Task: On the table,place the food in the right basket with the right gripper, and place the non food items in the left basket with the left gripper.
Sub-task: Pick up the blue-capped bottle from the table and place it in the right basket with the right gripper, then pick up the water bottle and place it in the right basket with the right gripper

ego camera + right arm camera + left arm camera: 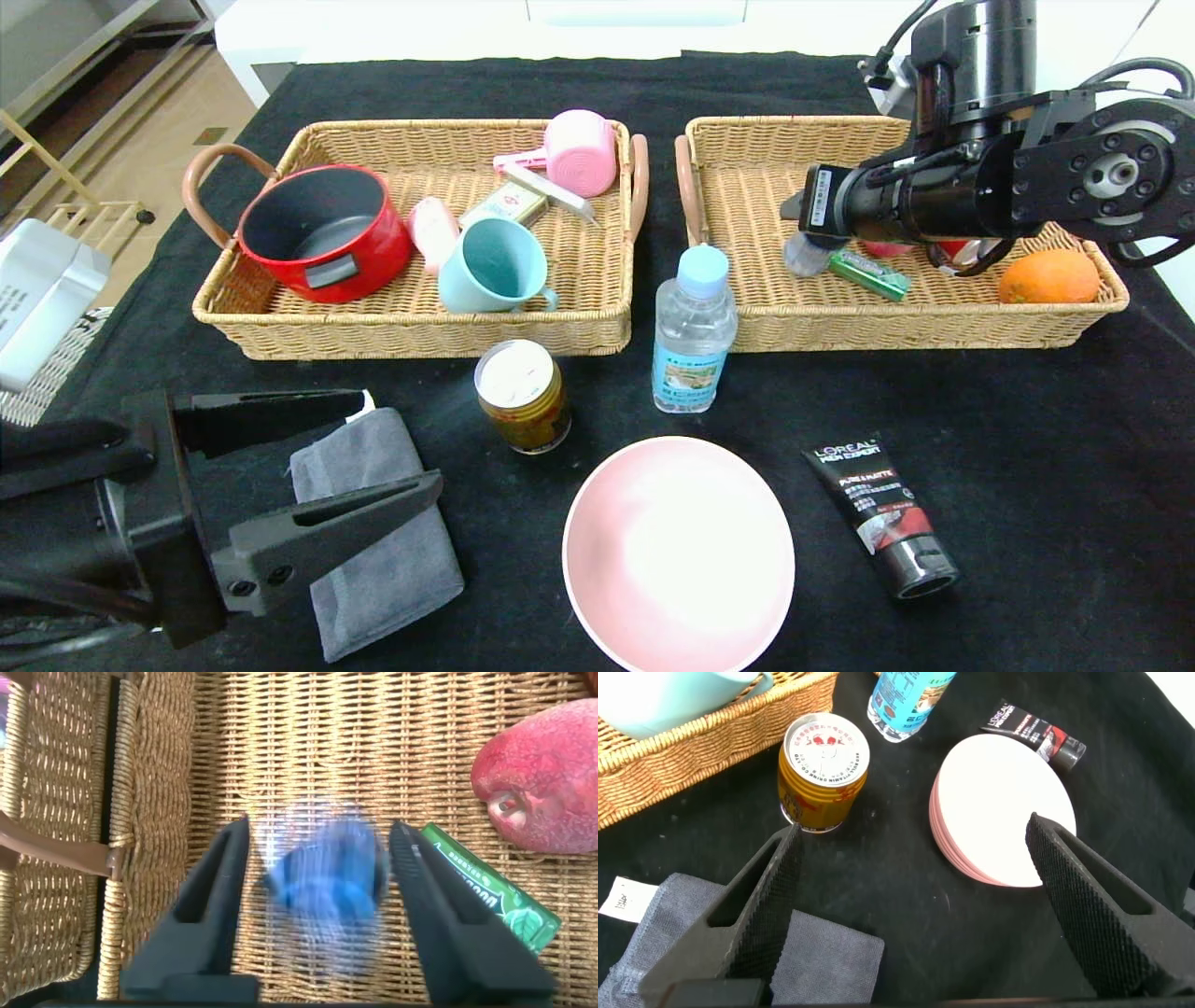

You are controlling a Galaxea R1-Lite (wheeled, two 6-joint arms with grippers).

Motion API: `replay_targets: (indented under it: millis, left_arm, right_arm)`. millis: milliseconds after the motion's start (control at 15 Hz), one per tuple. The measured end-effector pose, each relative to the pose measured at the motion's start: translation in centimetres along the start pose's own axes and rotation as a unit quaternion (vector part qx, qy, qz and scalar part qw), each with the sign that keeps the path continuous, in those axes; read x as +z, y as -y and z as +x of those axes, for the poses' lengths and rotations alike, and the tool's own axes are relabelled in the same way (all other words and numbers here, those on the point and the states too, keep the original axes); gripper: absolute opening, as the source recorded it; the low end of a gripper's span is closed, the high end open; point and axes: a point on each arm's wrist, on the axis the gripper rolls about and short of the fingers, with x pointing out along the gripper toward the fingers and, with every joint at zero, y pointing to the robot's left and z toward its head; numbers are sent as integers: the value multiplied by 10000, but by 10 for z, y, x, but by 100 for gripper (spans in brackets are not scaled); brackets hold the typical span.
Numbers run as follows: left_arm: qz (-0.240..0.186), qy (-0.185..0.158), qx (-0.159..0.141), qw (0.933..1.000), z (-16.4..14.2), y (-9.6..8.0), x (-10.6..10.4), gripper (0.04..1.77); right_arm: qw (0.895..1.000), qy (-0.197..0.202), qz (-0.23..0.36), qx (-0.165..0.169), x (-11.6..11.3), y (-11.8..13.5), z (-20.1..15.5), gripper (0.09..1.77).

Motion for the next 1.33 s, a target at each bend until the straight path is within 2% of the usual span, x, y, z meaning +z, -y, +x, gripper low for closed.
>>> replay_targets:
  millis: [333,533,667,1000,1200,1333]
  left_arm:
    - [2,5,0,10000,0,0,0,172]
    - [26,9,4,10000,0,0,0,172]
    - [39,21,6,10000,-1,0,0,172]
    - [56,75,15,10000,-3,1,2,172]
    - [64,92,18,9999,-4,1,3,172]
    - [66,98,22,9999,-4,1,3,172]
  right_arm:
    - [10000,-16,-11,8,1,0,-6,141]
    - [10000,-70,-40,52,1,1,-26,150]
    - [9994,-245,-151,166,-6,3,-47,155]
    - [9909,-716,-583,975,-34,9,-117,163]
    - [9810,-704,-778,1632,-46,6,-149,165]
    - [9746,-674,-940,1918,-57,2,-159,167]
